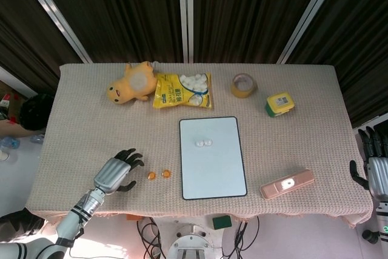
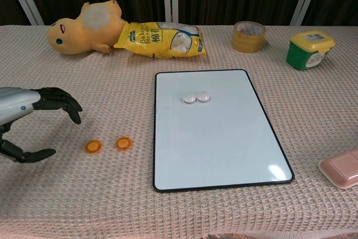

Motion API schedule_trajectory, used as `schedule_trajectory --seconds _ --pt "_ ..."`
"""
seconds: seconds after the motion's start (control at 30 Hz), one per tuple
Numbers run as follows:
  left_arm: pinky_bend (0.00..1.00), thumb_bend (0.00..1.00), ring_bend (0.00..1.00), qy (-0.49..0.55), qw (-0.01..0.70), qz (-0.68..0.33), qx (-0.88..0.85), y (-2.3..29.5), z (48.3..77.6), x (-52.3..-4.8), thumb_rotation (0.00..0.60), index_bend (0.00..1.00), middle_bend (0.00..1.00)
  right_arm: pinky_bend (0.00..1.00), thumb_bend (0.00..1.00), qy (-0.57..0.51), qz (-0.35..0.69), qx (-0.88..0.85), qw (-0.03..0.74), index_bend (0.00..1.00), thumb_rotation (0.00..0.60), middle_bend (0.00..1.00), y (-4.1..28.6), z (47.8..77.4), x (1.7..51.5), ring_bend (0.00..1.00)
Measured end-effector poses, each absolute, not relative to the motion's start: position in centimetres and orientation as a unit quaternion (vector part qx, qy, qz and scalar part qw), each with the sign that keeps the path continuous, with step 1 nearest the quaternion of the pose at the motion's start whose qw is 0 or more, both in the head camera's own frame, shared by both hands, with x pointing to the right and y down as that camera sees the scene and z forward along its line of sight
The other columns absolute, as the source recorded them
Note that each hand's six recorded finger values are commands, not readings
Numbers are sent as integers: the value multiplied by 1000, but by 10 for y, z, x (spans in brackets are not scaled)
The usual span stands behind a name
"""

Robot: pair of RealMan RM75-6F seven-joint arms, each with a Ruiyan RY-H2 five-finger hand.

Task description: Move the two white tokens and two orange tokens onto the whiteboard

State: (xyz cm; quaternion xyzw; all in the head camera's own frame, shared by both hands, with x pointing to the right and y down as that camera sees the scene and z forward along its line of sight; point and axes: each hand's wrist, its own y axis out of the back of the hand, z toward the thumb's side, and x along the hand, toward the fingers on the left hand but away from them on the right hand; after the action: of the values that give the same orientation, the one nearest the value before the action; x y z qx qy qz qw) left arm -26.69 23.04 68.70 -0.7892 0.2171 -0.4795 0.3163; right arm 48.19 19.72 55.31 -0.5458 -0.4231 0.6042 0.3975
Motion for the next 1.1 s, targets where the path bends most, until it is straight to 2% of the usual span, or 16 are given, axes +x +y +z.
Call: schedule_trajectory --seconds 0.53,1.1 --pt "159 273 67 203 328 -464 -798 230 710 -244 583 353 190 0 477 -420 608 -544 398 0 600 0 196 552 481 0" --pt "159 311 67 203 321 -461 -802 226 716 -237 594 406 199 0 477 -419 612 -543 395 0 600 0 197 556 483 0"
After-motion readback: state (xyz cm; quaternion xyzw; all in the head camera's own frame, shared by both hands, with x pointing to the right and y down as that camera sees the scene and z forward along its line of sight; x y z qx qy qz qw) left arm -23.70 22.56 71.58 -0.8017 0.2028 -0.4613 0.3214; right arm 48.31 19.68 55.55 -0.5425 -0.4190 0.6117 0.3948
